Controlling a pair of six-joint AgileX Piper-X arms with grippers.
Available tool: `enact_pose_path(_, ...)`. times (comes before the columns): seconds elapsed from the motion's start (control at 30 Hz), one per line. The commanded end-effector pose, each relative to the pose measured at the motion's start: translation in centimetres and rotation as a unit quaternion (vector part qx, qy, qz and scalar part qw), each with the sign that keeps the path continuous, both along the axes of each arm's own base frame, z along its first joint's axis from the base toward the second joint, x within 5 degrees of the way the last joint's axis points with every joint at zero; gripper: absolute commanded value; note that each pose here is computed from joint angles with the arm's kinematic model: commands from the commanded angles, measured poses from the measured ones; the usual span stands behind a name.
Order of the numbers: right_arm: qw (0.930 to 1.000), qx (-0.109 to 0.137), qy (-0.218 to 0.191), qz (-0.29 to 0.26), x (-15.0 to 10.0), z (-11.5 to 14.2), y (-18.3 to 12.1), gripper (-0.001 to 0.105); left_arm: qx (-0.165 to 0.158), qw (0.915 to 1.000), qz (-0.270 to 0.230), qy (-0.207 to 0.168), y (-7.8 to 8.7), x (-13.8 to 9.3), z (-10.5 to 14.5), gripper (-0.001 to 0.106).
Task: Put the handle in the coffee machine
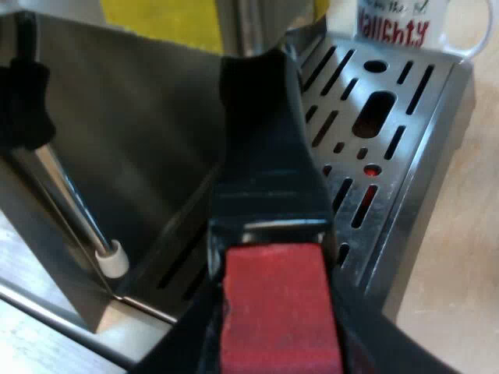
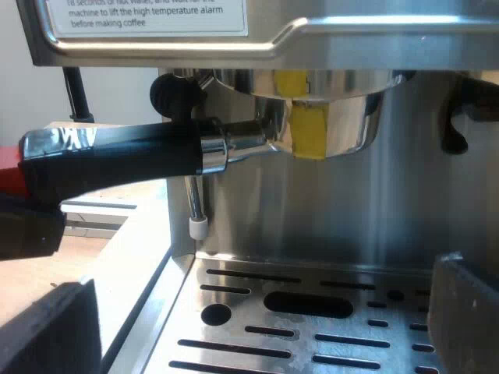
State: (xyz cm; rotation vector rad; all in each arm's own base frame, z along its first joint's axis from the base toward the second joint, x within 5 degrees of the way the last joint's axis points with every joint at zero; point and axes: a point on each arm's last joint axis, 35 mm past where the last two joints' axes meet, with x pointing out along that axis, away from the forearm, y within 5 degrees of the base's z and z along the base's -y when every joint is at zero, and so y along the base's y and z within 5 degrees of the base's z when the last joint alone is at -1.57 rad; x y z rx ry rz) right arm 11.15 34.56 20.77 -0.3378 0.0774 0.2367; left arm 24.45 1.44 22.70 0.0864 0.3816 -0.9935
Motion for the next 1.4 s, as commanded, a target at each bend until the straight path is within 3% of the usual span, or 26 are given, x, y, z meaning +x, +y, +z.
enact_pose_path(0.03, 1.0000, -0.004, -0.002, -0.005, 0.2, 0.0, 0.0, 0.086, -0.043, 0.9936, -0.067, -0.080, -0.1, 0.1, 2.1, 0.000)
enact_pose_path(0.5, 1.0000, -0.004, -0.002, -0.005, 0.2, 0.0, 0.0, 0.086, -0.016, 0.9949, -0.044, -0.089, 0.0, 0.3, 2.2, 0.000)
enact_pose_path(0.7, 1.0000, -0.004, -0.002, -0.005, 0.2, 0.0, 0.0, 0.086, -0.015, 0.9950, -0.021, -0.096, 1.2, 0.4, 2.2, 0.000)
enact_pose_path(0.87, 1.0000, 0.004, 0.000, -0.006, 0.2, 0.0, 0.0, 0.086, -0.037, 0.9938, -0.033, -0.100, 1.7, 0.2, 2.3, 0.000)
enact_pose_path(0.93, 0.9999, 0.011, 0.001, -0.007, 0.2, 0.0, 0.0, 0.086, -0.061, 0.9947, -0.033, -0.076, 1.7, 0.2, 2.4, 0.000)
enact_pose_path(1.13, 0.9999, 0.011, 0.001, -0.007, 0.2, 0.0, 0.0, 0.086, -0.075, 0.9965, -0.019, -0.032, 1.9, 0.8, 1.2, 0.000)
enact_pose_path(1.4, 0.9999, 0.011, 0.001, -0.007, 0.2, 0.0, 0.0, 0.086, -0.081, 0.9941, -0.038, -0.060, 1.9, 1.0, 1.6, 0.000)
